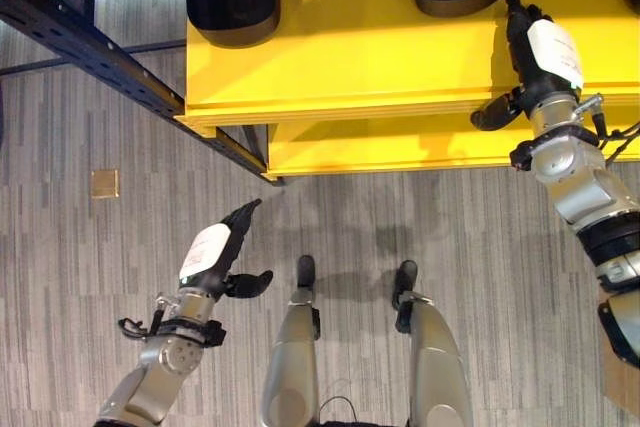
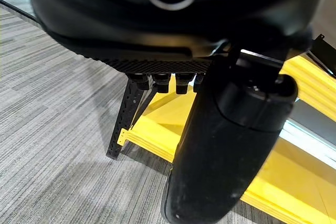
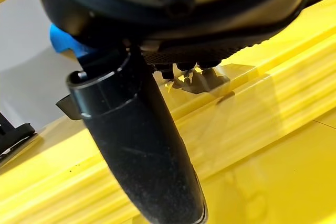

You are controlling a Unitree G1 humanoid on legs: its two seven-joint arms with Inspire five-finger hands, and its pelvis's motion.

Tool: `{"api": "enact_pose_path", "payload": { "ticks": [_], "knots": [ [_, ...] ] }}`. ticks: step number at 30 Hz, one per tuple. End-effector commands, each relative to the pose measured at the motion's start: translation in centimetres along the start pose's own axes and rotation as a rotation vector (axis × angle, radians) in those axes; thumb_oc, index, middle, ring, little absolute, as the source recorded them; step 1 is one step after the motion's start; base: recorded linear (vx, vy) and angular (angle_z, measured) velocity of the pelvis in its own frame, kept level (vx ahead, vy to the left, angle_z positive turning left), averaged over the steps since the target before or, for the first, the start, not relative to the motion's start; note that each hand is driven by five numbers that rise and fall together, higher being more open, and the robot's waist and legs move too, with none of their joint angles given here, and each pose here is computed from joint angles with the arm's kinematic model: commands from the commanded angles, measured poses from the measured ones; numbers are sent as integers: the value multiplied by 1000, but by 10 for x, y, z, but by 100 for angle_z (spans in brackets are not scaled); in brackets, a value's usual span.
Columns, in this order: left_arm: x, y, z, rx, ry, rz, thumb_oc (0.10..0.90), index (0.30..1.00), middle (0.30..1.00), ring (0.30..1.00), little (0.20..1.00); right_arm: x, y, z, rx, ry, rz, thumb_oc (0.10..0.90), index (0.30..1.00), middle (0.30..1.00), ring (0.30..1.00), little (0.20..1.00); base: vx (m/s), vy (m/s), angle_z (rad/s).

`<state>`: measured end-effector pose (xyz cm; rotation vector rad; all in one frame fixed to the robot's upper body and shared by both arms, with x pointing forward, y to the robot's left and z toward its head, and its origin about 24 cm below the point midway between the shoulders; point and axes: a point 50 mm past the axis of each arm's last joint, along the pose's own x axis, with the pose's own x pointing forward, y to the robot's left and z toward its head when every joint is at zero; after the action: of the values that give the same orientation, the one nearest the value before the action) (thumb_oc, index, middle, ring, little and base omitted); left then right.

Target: Move parts from the plastic box to the shelf.

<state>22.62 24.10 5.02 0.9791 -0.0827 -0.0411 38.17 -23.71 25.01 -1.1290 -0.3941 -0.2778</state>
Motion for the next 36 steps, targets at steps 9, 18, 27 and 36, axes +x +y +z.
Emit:
{"api": "enact_pose_path", "payload": {
  "ticks": [9,18,27,36],
  "knots": [
    [-10,34,0,64,-40,108,900,1000,1000,1000,1000,21,-31,63,14,-238,-95,900,1000,1000,1000,1000,0,0,0],
    [-11,34,-2,74,-33,111,900,1000,1000,1000,1000,21,-26,67,14,-251,-76,900,1000,1000,1000,1000,0,0,0],
    [-10,35,-2,75,-33,108,900,1000,1000,1000,1000,20,-23,68,21,-252,-66,900,1000,1000,1000,1000,0,0,0],
    [-10,35,-1,77,-35,111,900,1000,1000,1000,1000,19,-21,67,22,-251,-65,900,1000,1000,1000,1000,0,0,0]
  ]
}}
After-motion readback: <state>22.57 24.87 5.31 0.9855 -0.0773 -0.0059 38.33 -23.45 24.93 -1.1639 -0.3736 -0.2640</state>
